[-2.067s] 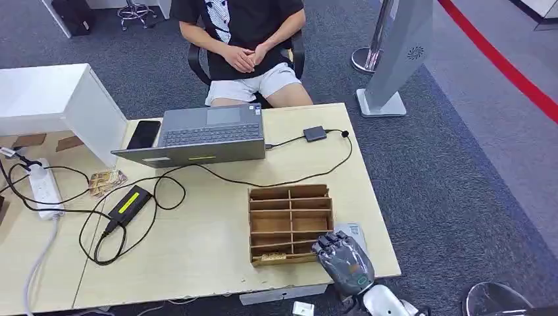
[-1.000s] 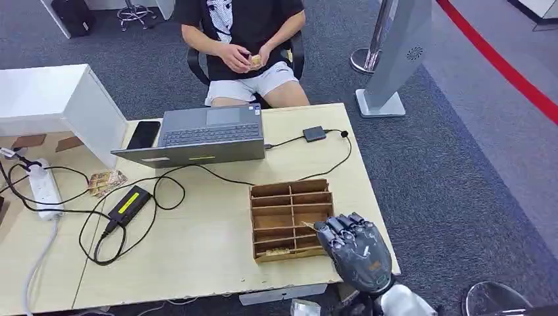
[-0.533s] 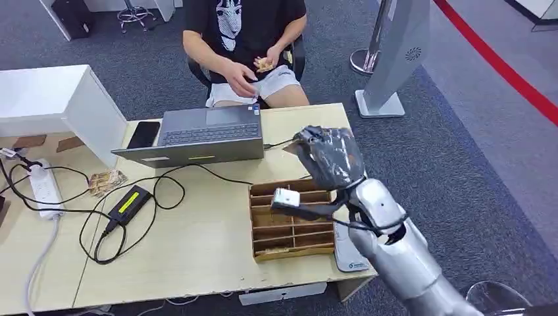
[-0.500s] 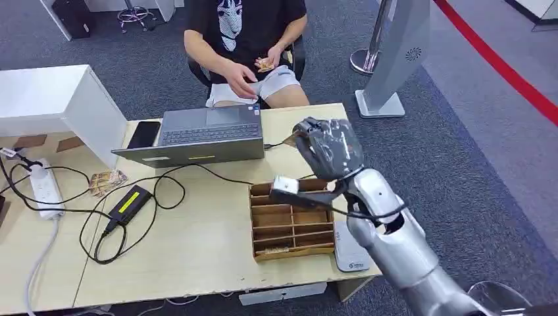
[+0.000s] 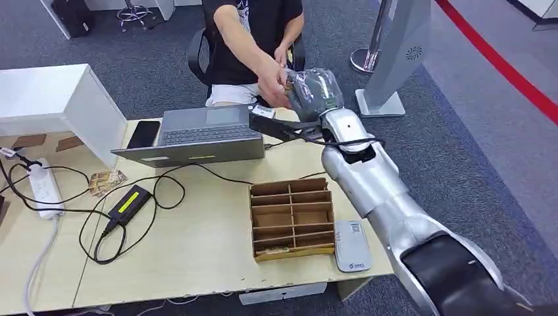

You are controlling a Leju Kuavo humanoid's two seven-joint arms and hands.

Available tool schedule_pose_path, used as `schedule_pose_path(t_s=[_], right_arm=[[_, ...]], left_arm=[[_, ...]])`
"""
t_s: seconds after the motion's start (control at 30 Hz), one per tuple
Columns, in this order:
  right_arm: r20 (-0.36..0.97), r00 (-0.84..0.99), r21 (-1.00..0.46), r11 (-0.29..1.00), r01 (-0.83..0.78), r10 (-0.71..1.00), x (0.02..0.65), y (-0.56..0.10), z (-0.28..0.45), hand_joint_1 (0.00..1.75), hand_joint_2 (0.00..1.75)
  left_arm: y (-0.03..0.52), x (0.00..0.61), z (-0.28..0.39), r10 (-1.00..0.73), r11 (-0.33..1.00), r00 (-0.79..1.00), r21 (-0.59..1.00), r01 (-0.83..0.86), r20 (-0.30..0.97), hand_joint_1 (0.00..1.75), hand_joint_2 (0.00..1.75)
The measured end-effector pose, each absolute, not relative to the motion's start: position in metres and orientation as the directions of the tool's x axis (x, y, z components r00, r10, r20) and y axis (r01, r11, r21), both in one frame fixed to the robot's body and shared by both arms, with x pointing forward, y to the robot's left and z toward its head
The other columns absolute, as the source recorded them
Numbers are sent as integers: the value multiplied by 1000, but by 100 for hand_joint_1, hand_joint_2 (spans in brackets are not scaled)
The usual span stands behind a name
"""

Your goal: Pass the card to the sensor for recognition and then transmit it.

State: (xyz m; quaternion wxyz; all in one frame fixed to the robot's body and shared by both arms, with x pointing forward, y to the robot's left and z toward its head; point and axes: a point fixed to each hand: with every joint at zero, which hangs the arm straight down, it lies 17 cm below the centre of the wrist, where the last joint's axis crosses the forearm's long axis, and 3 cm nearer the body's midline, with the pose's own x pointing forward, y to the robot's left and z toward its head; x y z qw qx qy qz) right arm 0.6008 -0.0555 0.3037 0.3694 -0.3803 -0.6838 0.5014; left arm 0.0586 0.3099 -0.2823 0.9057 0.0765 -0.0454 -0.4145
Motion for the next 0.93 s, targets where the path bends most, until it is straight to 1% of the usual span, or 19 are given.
schedule_pose_path(t_s=[0.03, 0.07, 0.1, 0.2, 0.33, 0.47, 0.63, 0.7, 0.8, 0.87, 0.93], right_arm=[[126, -441, -968, 207, 141, 889, 601, -52, 301, 164, 175], [130, -444, -970, 207, 130, 887, 601, -49, 296, 117, 175], [134, -448, -971, 207, 120, 884, 600, -45, 292, 0, 175], [154, -463, -973, 216, 84, 873, 597, -34, 280, 0, 175], [243, -494, -958, 287, 15, 835, 591, -20, 271, 0, 175], [361, -509, -921, 385, -63, 781, 586, -11, 266, 0, 175], [532, -463, -833, 535, -138, 709, 592, -26, 267, 0, 175], [618, -422, -771, 616, -162, 663, 599, -46, 267, 0, 175], [776, -349, -608, 770, -193, 525, 610, -89, 266, 0, 175], [878, -302, -437, 878, -194, 370, 617, -131, 263, 0, 175], [934, -268, -288, 943, -169, 237, 619, -172, 258, 0, 175]], left_arm=[[310, 59, -282, -759, 643, 650, 177, 745, 19, 0, 175], [310, 60, -282, -763, 639, 647, 178, 748, 19, 0, 175], [310, 61, -282, -767, 634, 642, 180, 752, 18, 0, 175], [311, 64, -282, -775, 624, 632, 184, 760, 16, 0, 175], [312, 64, -281, -777, 620, 630, 186, 762, 11, 0, 175], [312, 64, -282, -776, 621, 630, 186, 761, 11, 0, 175], [313, 59, -282, -775, 623, 632, 185, 760, 12, 0, 175], [315, 56, -282, -774, 623, 633, 183, 760, 8, 0, 175], [316, 50, -283, -771, 627, 637, 178, 759, 2, 0, 175], [318, 46, -283, -769, 629, 639, 175, 757, -2, 0, 175], [319, 45, -283, -766, 632, 642, 174, 755, -5, 0, 175]])
